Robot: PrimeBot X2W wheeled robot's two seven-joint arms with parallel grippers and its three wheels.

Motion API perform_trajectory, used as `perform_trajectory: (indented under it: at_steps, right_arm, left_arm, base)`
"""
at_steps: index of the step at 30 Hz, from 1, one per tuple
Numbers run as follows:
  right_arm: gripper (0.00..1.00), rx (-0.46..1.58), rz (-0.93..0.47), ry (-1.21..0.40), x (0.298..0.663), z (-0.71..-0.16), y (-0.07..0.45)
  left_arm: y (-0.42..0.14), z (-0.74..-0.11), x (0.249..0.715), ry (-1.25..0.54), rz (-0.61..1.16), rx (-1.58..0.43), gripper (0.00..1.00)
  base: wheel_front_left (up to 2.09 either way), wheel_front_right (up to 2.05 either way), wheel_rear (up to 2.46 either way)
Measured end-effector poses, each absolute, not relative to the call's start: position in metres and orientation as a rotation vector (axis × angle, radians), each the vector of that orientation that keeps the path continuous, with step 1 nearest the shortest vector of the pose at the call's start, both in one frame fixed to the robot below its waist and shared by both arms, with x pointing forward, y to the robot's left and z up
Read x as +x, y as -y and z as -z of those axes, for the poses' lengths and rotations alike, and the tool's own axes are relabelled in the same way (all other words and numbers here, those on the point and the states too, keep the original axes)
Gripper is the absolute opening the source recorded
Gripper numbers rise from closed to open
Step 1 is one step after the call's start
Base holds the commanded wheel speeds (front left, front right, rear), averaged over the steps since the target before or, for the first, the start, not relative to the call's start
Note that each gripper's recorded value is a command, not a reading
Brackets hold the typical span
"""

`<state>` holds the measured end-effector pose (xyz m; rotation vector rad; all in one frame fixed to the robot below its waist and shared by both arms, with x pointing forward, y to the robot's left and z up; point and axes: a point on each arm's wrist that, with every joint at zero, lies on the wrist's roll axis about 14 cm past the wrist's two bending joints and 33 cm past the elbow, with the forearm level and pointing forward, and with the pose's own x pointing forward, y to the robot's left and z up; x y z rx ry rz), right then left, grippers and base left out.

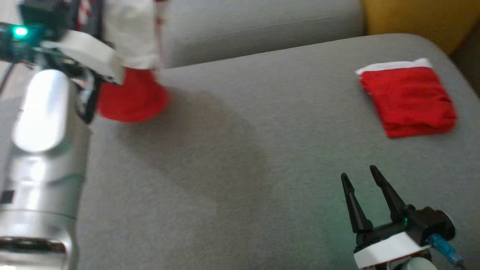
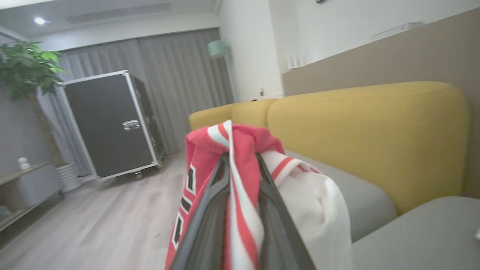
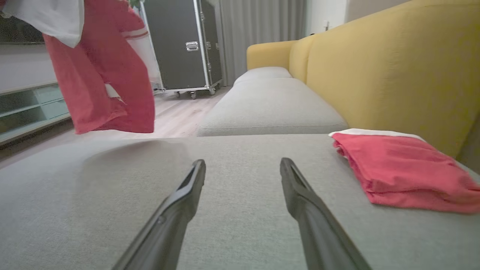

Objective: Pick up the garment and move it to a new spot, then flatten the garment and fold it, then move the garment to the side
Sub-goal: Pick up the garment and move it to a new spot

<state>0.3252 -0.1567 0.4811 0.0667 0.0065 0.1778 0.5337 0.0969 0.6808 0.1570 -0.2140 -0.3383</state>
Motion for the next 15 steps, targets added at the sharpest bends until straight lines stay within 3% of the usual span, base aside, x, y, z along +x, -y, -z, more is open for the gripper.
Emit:
perform_trajectory:
  at_steps: [6,15]
  right_arm:
    - [1.00,0.076,-0.102,0.016,0.310,-0.487,0.177]
    - [1.00,0.092,-0.063,-0.043,0.313,-0.471,0.182]
  left_arm:
    - [-0.013,-0.656,0.507,0.154,0.544,0.080,0.00]
    - [0.002,-0.505,0.474,-0.131,0.594,-0.017,0.00]
  base:
    - [0.00,0.00,0.00]
    - [0.00,0.00,0.00]
